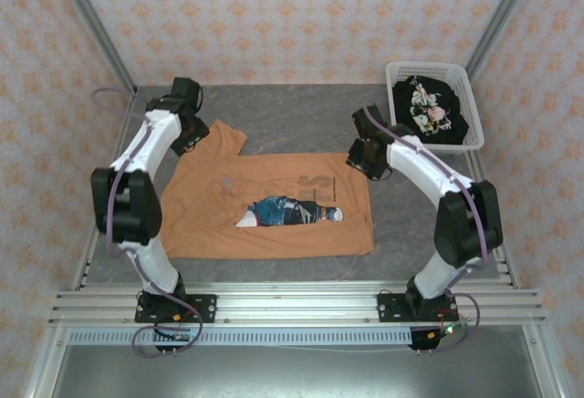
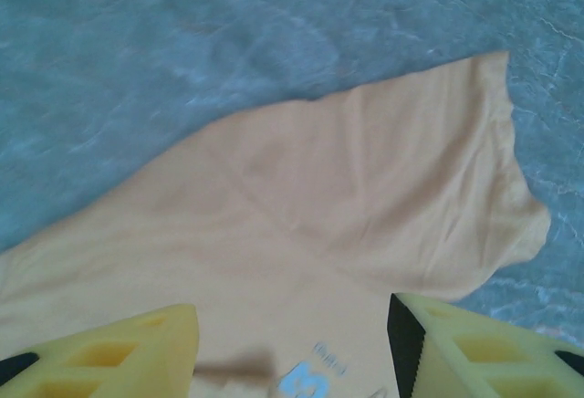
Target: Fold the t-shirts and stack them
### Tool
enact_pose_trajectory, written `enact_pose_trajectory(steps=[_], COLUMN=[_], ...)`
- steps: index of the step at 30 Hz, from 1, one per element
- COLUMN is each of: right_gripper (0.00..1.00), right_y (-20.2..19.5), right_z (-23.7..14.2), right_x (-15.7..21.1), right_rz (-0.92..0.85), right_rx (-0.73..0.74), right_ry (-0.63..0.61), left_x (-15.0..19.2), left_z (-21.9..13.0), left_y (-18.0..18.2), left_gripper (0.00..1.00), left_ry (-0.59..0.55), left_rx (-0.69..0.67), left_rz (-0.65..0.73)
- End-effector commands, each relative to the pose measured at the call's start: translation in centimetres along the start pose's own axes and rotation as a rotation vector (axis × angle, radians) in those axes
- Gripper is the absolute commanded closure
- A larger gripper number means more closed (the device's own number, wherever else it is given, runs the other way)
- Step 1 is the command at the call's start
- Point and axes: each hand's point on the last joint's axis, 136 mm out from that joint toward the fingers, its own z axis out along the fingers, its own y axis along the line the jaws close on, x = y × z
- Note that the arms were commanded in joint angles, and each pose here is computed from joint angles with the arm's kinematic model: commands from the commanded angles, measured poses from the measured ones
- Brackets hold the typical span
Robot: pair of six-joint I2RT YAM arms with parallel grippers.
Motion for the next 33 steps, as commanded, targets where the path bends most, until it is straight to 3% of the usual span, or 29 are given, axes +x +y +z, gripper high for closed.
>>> enact_pose_trajectory(steps=[1,8,17,24,33], right_gripper=[0.65,0.63,0.61,0.6,0.6], right_y=[0.9,3.0,3.2,2.9,2.5], right_z=[0.9,2.4,3.2,3.1,4.1], right_x=[-3.1,-5.3,-5.6,-5.9,-5.8], right_rz=[-0.08,-0.111,-0.102,-0.087,-0.082], right_rx=[0.021,-0.016,-0.005,-0.004,0.009], right_ry=[-0.072,-0.075,-0.06,-0.056,-0.043], left_x=[-1.5,-5.7,-8.1,-6.7,-3.5], left_z=[2.8,7.6,12.5,15.2,15.3], left_y=[-2.4,-8.2,-11.9,-12.6,-10.1], left_gripper=[0.43,0.43,0.4,0.41,0.43], left_ry=[-0.006,-0.067,-0.106,-0.078,-0.038], left_rx=[0.011,0.086,0.109,0.101,-0.086], left_rz=[0.079,0.125,0.161,0.183,0.316])
